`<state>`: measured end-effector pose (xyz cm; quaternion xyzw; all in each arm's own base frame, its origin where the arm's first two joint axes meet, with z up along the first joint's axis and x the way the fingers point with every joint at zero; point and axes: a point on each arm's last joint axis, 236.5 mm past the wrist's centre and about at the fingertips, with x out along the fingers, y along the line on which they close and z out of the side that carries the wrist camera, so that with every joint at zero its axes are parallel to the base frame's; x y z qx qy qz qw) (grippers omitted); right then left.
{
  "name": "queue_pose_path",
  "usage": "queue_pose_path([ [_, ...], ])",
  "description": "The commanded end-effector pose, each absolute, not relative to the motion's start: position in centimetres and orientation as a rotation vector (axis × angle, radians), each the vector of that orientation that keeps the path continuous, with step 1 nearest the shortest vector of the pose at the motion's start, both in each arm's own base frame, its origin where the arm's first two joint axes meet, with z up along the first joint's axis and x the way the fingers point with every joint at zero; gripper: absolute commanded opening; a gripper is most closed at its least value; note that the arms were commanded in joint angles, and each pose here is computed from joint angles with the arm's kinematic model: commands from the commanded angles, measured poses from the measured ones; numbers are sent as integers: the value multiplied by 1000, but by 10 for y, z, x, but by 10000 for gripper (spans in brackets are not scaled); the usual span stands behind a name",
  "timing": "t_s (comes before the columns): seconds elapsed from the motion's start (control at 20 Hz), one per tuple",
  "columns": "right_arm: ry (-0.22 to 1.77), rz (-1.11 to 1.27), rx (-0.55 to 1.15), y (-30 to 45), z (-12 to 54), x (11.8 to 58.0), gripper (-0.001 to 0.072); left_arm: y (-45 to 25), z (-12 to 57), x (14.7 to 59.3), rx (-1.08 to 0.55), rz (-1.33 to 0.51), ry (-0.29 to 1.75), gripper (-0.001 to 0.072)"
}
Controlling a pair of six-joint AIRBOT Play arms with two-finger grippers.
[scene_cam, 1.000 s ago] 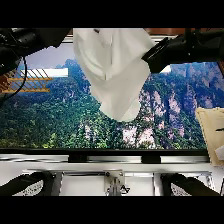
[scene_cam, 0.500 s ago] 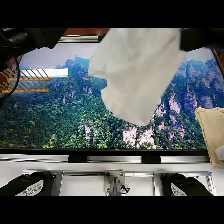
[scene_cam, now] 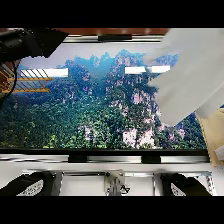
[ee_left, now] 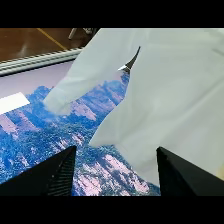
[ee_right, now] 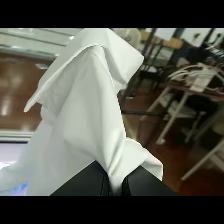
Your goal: Fold the shirts.
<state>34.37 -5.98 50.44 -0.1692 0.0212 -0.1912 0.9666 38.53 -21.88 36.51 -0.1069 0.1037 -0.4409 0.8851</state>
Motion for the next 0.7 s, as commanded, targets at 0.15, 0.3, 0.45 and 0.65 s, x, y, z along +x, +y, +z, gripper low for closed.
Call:
queue_pose_path([
  [0.15, -58, -789, -397, -140, 548, 288, 66, -225, 357, 374, -201, -962, 257, 614],
  [0.3, -87, -970, -298, -192, 550, 256, 66, -226, 354, 371, -196, -976, 270, 614],
  [0.45, -154, -1124, -228, -235, 557, 221, 66, -227, 353, 369, -193, -983, 277, 613],
  [0.65, -221, -1261, -205, -268, 566, 184, 66, -228, 353, 369, -193, -985, 279, 613],
])
